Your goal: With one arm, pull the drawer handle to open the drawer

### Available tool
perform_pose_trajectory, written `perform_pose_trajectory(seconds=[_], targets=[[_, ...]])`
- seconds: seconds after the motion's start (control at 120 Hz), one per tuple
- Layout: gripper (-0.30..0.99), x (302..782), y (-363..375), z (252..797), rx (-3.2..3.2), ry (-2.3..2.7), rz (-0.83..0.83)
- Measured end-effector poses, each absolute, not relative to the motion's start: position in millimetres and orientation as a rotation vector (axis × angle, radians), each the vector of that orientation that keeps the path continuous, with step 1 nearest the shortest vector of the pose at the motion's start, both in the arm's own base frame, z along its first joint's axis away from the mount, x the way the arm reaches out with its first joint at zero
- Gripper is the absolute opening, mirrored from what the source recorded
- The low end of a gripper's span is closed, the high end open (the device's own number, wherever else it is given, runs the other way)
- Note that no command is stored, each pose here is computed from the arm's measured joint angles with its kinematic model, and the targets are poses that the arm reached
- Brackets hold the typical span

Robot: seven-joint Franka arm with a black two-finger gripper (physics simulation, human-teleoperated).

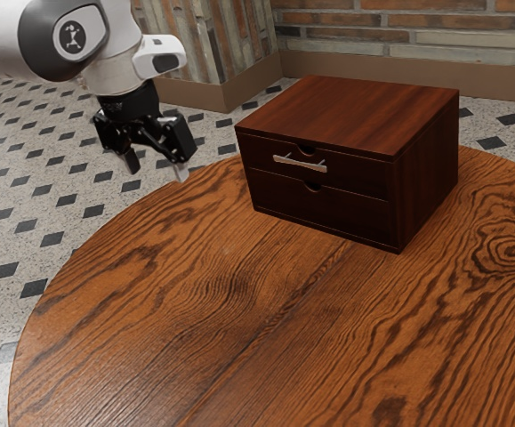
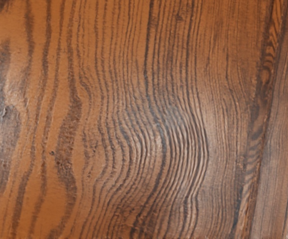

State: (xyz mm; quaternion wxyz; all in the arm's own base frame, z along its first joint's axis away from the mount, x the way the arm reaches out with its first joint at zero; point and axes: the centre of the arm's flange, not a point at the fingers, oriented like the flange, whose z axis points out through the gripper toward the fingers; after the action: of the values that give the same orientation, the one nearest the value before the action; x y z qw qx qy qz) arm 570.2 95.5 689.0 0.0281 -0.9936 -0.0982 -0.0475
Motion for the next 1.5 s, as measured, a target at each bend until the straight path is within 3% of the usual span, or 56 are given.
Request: perform_pose_trajectory(seconds=[0.133,0.217,0.258,0.383,0.475,0.7,0.933,1.017,1.167,1.5], targets=[[0.69,567,94,696,-3.07,-0.307,-0.16],[0.69,488,82,821,-3.079,-0.277,-0.535],[0.69,463,77,842,-3.098,-0.262,-0.587],[0.69,495,62,786,-3.171,-0.207,-0.325],[0.69,526,58,754,-3.16,-0.109,-0.245],[0.69,579,15,709,-3.04,0.417,-0.254],[0.69,599,-3,709,-2.862,0.925,-0.389],[0.69,614,-4,682,-2.801,1.063,-0.373],[0.69,634,-5,647,-2.692,1.232,-0.393],[0.69,651,-10,638,-2.486,1.468,-0.439]])
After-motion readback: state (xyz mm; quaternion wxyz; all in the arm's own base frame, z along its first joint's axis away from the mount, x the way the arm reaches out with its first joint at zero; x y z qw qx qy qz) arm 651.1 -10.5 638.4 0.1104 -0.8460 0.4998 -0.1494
